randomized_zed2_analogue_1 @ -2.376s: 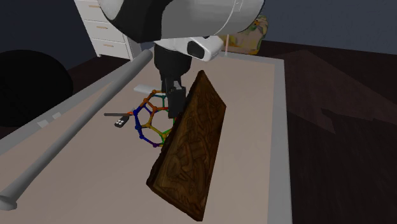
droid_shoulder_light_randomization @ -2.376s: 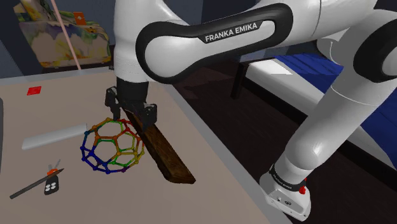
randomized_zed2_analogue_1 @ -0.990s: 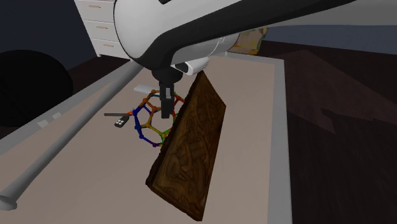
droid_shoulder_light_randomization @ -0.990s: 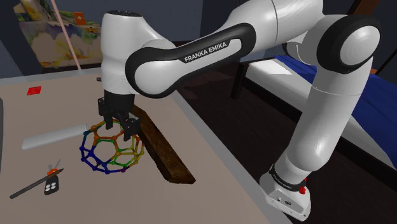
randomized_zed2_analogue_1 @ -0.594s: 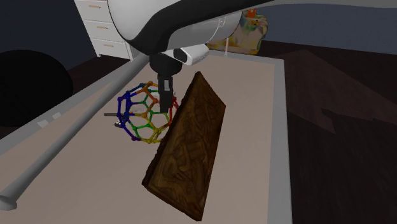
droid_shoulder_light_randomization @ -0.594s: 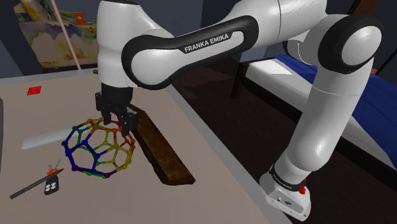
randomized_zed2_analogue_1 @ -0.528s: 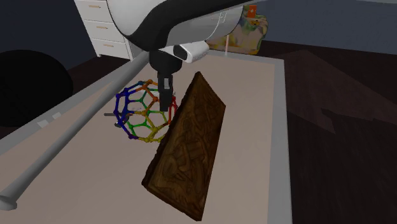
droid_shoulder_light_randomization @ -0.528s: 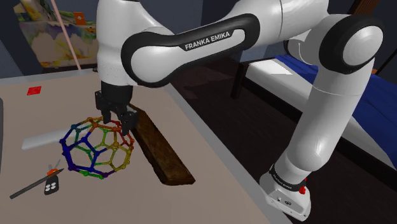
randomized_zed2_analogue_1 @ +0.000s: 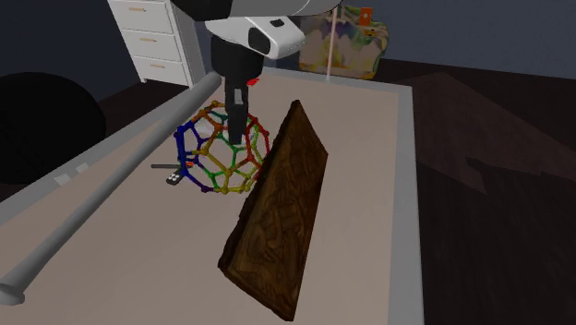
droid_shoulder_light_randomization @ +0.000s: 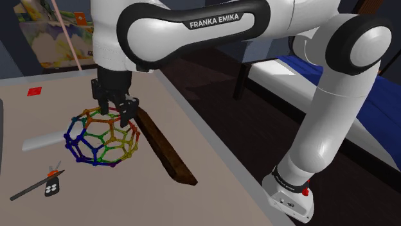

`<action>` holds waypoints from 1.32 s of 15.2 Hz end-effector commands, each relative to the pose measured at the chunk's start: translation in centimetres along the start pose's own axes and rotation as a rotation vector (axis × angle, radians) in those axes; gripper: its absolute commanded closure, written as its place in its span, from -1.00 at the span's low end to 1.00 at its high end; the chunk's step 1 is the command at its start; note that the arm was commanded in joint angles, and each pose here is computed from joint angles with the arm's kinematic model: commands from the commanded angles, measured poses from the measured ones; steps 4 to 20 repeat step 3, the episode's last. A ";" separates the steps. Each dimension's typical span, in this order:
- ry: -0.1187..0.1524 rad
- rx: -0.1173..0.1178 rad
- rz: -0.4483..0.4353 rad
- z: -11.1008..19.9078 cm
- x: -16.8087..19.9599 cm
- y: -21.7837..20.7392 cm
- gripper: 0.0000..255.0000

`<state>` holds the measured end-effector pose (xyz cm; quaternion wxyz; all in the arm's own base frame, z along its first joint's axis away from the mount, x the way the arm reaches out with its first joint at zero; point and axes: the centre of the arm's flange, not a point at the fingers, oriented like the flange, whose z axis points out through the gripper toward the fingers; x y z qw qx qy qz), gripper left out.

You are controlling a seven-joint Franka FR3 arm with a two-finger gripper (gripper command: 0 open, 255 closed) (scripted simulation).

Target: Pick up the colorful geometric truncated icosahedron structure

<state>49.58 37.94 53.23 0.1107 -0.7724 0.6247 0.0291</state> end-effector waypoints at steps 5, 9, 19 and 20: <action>-0.001 0.002 0.000 -1.3 -0.1 0.0 1.00; -0.001 0.002 0.000 -1.3 -0.1 0.0 1.00; -0.001 0.002 0.000 -1.3 -0.1 0.0 1.00; -0.001 0.002 0.000 -1.3 -0.1 0.0 1.00</action>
